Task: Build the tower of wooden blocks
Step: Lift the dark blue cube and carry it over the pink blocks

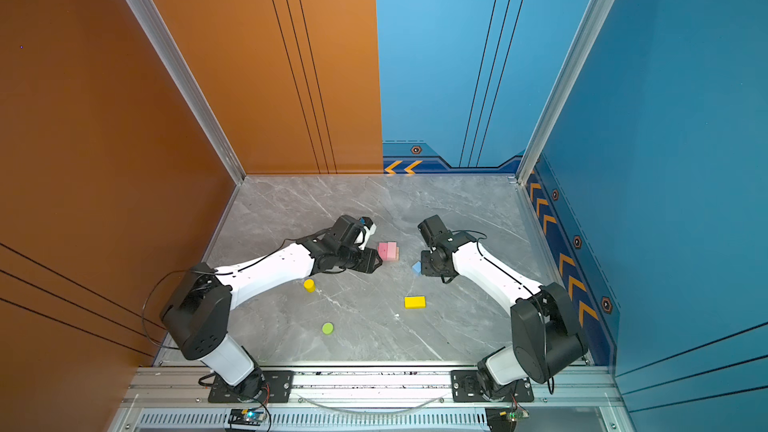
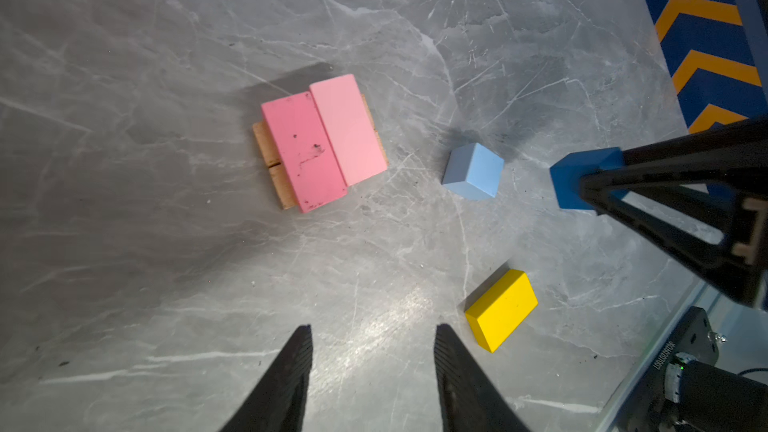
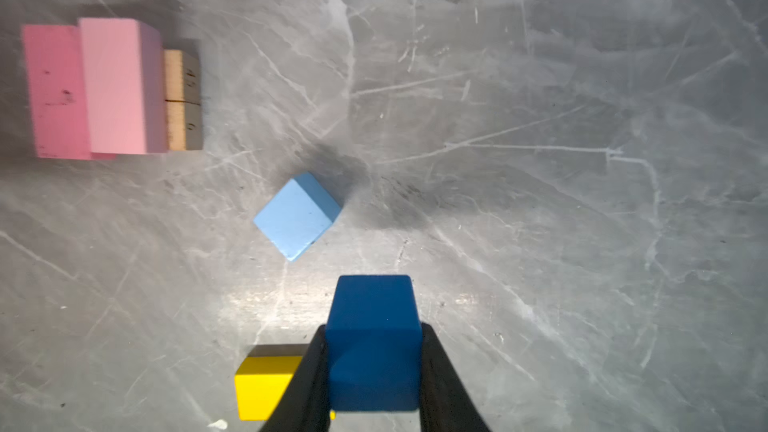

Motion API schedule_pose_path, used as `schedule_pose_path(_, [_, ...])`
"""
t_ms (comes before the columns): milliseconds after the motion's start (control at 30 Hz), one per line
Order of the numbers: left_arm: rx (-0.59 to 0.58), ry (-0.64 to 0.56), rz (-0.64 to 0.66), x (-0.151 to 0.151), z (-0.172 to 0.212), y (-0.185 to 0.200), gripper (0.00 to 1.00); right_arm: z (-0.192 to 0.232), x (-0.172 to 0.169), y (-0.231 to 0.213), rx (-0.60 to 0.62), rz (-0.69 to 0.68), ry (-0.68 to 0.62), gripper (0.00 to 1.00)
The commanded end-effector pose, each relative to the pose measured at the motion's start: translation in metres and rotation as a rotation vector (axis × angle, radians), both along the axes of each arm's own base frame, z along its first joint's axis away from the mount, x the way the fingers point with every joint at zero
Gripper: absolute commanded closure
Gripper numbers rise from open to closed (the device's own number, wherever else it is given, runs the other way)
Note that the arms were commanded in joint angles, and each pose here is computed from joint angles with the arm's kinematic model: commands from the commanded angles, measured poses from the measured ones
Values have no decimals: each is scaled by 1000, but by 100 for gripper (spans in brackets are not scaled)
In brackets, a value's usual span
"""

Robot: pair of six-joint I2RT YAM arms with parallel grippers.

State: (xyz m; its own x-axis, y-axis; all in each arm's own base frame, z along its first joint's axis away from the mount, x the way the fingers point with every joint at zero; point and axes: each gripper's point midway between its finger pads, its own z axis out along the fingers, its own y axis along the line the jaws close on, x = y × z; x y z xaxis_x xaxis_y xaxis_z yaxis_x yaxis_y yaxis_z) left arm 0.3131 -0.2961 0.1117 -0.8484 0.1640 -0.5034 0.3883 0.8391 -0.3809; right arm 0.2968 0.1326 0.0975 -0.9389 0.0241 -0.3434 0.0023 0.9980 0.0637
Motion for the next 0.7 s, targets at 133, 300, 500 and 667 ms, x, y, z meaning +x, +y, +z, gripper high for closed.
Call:
schedule_pose_path(133, [-4, -13, 55, 5, 5, 31, 50, 24, 17, 30, -20, 39, 14, 72])
schedule_pose_path(300, [-2, -4, 83, 3, -1, 47, 50, 28, 35, 64, -19, 88, 24, 72])
schedule_pose_path(500, [-21, 2, 117, 5, -2, 62, 50, 20, 50, 106, -6, 140, 41, 72])
schedule_pose_path(667, [-31, 8, 135, 5, -3, 71, 50, 9, 58, 135, 4, 168, 56, 72])
